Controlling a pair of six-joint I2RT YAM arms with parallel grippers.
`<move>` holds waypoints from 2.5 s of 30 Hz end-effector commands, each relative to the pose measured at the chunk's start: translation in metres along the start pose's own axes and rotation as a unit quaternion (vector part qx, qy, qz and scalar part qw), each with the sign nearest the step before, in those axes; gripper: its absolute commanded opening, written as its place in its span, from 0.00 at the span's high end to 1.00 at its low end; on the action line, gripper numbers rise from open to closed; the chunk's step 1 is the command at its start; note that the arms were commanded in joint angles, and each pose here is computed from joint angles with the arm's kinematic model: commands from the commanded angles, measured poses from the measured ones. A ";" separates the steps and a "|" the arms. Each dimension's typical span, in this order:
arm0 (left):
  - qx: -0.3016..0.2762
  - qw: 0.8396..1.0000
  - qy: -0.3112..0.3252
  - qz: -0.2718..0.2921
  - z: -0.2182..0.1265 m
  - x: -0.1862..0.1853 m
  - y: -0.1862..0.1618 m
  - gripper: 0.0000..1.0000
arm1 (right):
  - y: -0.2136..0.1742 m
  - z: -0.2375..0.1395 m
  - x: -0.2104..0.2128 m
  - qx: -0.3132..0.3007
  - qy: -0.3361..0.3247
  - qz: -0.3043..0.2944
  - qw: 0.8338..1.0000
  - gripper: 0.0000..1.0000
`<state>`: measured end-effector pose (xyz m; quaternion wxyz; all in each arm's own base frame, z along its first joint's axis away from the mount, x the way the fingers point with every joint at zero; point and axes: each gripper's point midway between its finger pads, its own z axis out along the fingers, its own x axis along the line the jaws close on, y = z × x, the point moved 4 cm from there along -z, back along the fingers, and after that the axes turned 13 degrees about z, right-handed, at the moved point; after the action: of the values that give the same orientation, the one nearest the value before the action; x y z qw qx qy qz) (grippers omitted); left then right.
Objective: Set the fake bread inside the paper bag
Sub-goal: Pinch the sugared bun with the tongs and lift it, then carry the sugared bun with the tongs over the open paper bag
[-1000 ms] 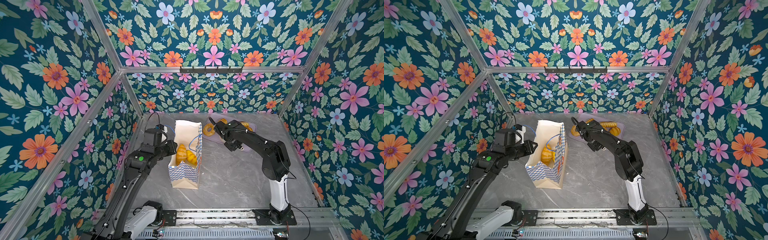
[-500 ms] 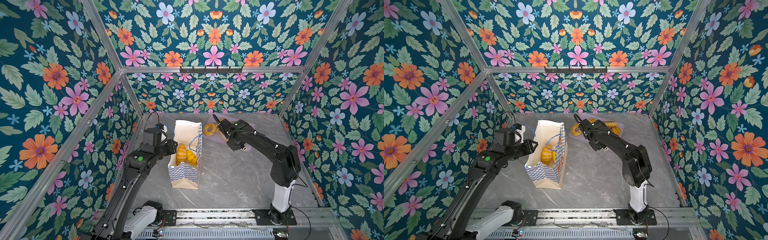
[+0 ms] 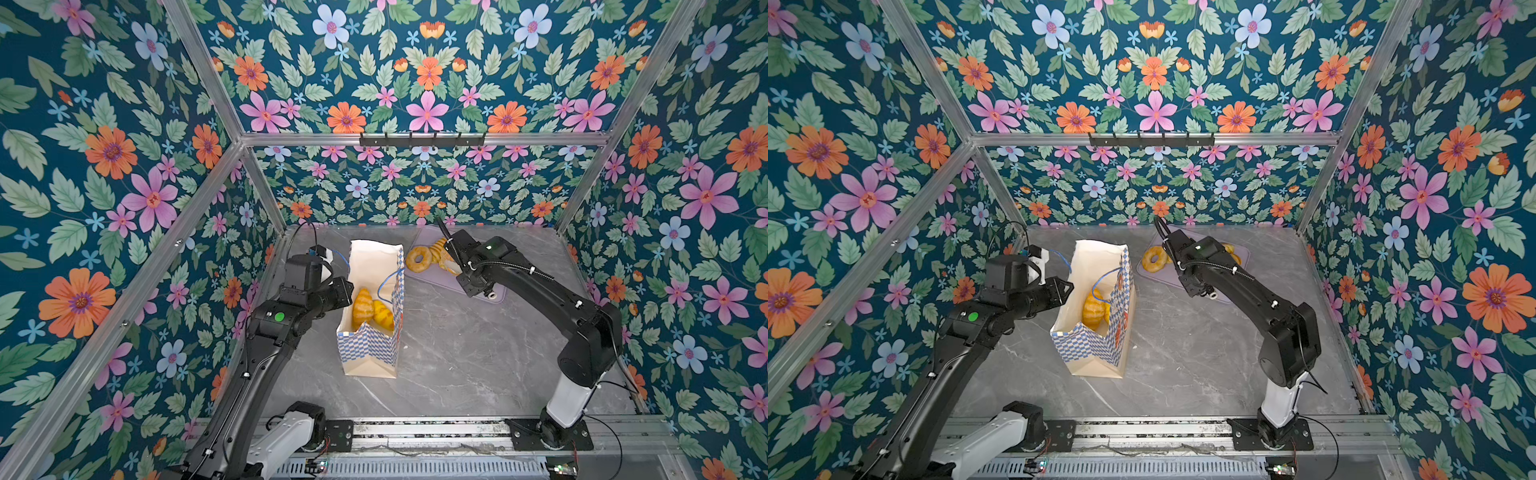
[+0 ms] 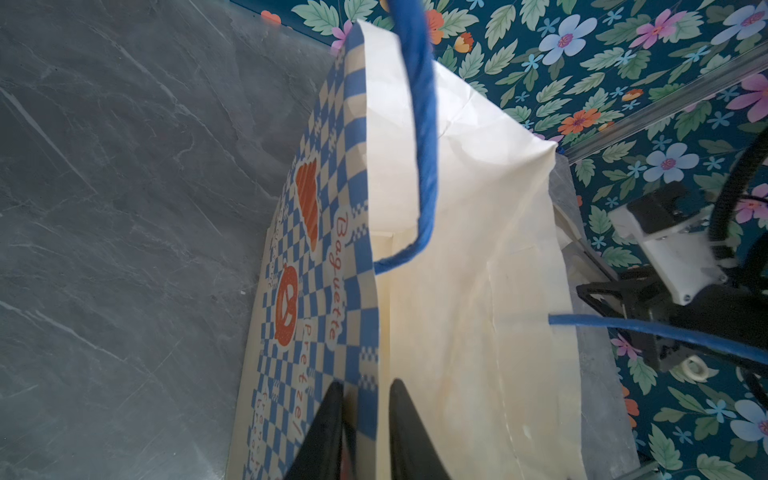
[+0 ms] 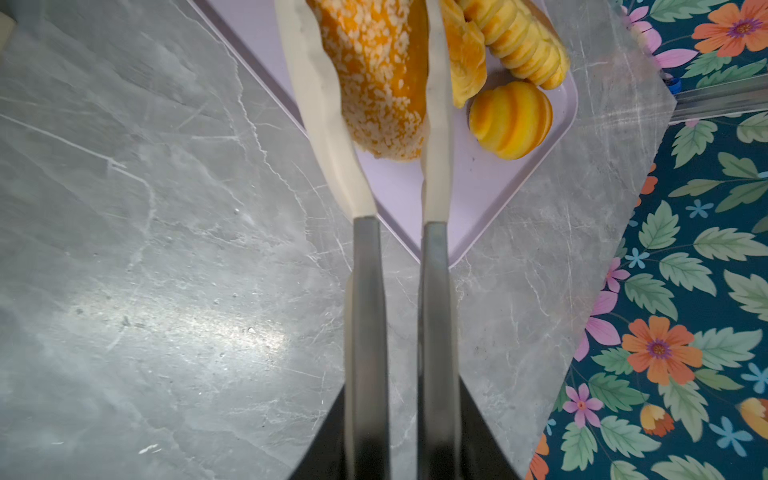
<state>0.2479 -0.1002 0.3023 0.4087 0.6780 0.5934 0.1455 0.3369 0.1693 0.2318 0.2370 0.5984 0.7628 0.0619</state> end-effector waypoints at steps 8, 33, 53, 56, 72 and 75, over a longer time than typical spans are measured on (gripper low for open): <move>0.002 1.000 0.008 -0.001 0.000 0.002 0.001 0.79 | 0.020 -0.047 0.003 -0.065 0.094 0.067 0.991 0.70; -0.005 1.000 0.006 0.000 -0.003 0.001 0.001 0.79 | 0.048 -0.160 0.035 -0.131 0.388 0.116 0.905 0.70; -0.006 1.000 0.008 -0.004 -0.005 0.002 -0.001 0.80 | 0.055 -0.195 0.066 -0.117 0.498 0.094 0.854 0.69; -0.006 1.000 0.009 -0.005 -0.005 0.002 -0.002 0.80 | 0.058 -0.186 0.081 -0.094 0.505 0.085 0.854 0.68; -0.004 1.000 0.010 -0.006 -0.005 0.003 -0.003 0.80 | 0.041 -0.178 0.110 -0.036 0.502 0.029 0.863 0.65; -0.004 1.000 0.010 -0.007 -0.005 0.003 -0.003 0.80 | 0.038 -0.175 0.112 -0.026 0.500 0.024 0.865 0.64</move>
<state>0.2430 -0.0963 0.3015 0.4048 0.6719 0.6021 0.1485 0.2786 0.3167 0.3658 -0.1578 0.5142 0.7543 0.3765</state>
